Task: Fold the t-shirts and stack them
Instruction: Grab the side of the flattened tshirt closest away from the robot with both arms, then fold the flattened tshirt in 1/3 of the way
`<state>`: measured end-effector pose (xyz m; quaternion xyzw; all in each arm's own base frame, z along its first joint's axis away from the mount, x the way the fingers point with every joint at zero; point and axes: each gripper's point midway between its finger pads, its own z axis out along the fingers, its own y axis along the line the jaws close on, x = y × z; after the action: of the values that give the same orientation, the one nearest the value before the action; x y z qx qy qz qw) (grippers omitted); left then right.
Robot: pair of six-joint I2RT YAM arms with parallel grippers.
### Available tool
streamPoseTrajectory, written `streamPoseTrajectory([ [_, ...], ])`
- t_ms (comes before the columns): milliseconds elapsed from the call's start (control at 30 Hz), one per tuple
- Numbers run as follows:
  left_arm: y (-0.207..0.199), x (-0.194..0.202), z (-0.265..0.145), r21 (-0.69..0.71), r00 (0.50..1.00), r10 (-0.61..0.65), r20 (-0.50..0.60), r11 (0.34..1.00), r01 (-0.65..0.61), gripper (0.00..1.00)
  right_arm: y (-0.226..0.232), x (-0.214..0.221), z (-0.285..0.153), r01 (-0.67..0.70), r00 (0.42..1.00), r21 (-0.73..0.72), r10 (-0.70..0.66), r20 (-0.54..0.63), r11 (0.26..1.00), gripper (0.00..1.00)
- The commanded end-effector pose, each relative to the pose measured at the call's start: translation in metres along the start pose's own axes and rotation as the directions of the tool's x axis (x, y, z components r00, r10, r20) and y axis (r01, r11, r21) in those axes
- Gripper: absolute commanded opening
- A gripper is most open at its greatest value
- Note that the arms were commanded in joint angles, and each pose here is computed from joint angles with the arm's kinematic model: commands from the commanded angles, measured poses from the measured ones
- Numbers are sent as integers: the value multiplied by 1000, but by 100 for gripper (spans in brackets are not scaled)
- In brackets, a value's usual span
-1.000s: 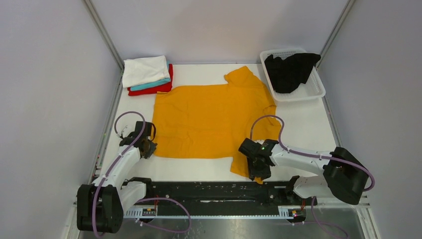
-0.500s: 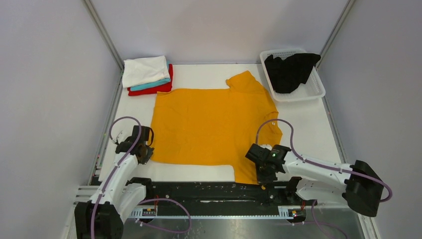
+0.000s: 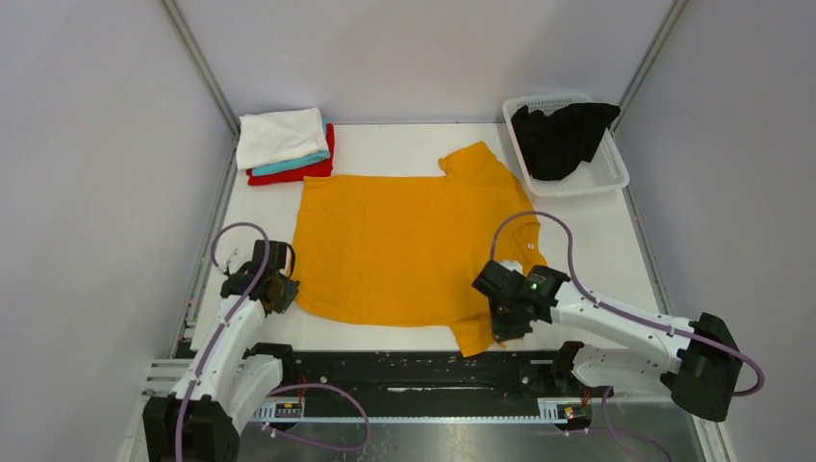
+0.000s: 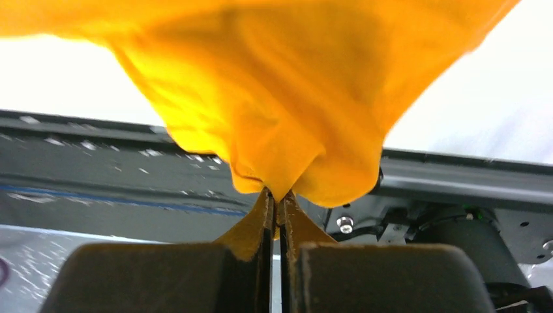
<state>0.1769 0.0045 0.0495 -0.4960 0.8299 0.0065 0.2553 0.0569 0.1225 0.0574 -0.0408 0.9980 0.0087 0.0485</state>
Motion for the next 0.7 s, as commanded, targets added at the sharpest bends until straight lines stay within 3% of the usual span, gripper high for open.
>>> streamPoseTrajectory([
  [0, -53, -27, -13, 131, 999, -26, 33, 991, 22, 0, 6, -58, -29, 13, 986, 3, -14, 167, 1000, 0],
  [233, -85, -52, -14, 157, 994, -66, 84, 986, 53, 0, -15, -117, -60, -20, 968, 99, -6, 250, 995, 0],
  [467, -111, -67, -5, 157, 993, -78, 91, 986, 63, 0, -19, -167, -74, -84, 945, 92, 50, 322, 992, 0],
  [667, -127, -76, 6, 152, 992, -91, 83, 985, 78, 0, -14, -202, -72, -94, 947, 71, 67, 315, 993, 0],
])
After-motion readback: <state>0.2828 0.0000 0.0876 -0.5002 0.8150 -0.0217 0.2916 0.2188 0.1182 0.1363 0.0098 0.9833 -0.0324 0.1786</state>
